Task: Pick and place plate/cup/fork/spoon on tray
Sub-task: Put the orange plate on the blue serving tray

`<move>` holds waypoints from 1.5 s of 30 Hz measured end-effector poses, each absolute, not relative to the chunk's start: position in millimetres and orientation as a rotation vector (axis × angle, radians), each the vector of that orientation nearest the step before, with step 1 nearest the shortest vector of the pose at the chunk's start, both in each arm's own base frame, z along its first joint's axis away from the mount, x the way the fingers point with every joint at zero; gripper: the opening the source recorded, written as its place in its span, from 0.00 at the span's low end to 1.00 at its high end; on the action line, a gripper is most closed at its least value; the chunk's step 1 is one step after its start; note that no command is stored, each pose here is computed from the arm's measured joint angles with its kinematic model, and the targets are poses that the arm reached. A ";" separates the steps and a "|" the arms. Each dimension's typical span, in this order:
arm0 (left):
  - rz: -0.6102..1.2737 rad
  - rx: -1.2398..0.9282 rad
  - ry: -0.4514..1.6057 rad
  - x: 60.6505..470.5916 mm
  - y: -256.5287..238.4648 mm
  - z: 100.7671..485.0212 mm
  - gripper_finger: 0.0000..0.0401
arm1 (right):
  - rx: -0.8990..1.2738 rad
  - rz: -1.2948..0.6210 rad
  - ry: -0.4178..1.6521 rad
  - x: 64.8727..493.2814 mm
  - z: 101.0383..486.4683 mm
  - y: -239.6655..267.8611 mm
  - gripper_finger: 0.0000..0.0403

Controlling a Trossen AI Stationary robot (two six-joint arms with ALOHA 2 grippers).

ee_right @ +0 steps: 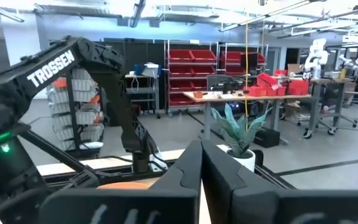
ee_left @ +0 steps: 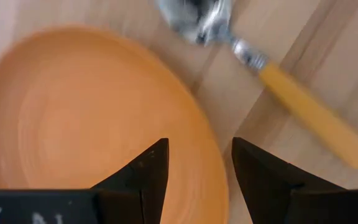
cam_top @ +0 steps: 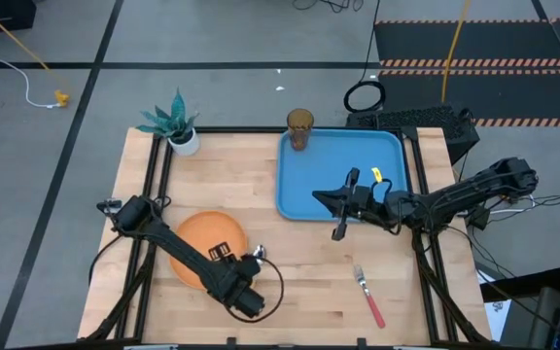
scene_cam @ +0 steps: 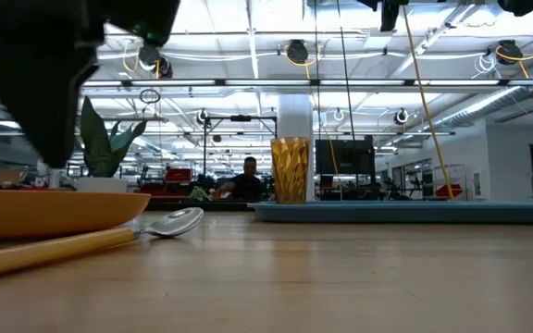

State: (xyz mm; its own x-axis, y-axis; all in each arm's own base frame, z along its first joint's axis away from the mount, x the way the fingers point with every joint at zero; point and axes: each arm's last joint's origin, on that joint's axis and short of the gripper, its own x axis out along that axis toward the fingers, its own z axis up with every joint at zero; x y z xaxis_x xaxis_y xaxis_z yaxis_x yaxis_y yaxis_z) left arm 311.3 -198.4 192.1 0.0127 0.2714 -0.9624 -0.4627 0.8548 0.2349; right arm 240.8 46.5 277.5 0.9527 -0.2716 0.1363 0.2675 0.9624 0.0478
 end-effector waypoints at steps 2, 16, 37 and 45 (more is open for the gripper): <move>0.590 -0.181 1.478 309.0 -195.7 185.4 0.45 | 0.058 -0.271 -0.146 240.7 277.5 46.7 0.00; 0.557 -0.225 1.473 305.8 -192.6 158.0 0.45 | 0.135 -0.266 -0.161 240.6 278.0 46.6 0.00; 0.452 -0.178 1.487 311.5 -203.3 180.7 0.45 | 0.126 -0.267 -0.163 240.5 278.4 46.6 0.00; 0.462 -0.139 1.435 308.8 -208.5 179.2 0.45 | 0.128 -0.266 -0.164 240.5 278.4 46.6 0.00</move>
State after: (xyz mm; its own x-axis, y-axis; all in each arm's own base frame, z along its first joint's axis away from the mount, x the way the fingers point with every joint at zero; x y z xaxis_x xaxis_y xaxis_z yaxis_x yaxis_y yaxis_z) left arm 308.8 -208.5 179.2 0.0646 0.2224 -0.9728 -0.3871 0.9041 0.1810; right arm 240.5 46.6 278.4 0.9516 -0.2716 0.1437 0.2509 0.9568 0.1471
